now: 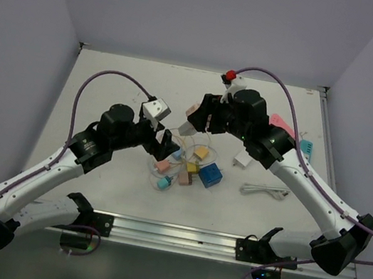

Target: Pull the plug off the socket

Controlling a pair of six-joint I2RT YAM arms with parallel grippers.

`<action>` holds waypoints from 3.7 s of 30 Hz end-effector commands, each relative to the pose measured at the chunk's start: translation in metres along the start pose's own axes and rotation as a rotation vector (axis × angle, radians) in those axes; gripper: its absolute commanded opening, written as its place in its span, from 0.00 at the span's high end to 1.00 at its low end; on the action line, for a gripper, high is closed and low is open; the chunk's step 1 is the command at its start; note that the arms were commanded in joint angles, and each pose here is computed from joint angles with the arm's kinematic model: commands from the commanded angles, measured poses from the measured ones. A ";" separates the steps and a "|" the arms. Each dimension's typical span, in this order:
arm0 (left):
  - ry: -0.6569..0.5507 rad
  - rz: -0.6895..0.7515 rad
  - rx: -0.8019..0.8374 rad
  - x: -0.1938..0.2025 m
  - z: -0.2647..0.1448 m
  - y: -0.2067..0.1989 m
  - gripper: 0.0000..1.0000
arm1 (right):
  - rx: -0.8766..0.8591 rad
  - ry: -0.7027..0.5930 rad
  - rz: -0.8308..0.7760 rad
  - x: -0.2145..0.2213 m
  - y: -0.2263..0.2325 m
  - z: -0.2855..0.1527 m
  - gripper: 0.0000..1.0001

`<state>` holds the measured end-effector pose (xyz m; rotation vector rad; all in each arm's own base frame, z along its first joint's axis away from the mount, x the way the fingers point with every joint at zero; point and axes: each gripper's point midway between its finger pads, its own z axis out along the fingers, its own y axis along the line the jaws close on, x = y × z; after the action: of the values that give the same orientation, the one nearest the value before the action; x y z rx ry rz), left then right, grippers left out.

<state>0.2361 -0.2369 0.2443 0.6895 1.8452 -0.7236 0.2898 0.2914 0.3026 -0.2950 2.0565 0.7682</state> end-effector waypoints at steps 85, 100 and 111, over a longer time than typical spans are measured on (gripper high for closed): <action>0.415 -0.370 -0.206 0.133 0.081 0.065 0.61 | 0.331 0.158 0.021 0.088 -0.180 0.042 1.00; 0.410 -0.405 -0.302 0.120 0.056 0.071 0.09 | 0.537 0.199 -0.128 0.121 -0.221 0.095 0.99; 0.308 -0.353 -0.462 0.069 0.017 0.087 0.00 | 0.513 0.289 -0.125 0.157 -0.212 0.091 0.35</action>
<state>0.2759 -0.1976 0.1264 0.2544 2.4144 -0.4688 0.3572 0.1900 0.0363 -0.2631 2.4463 0.0836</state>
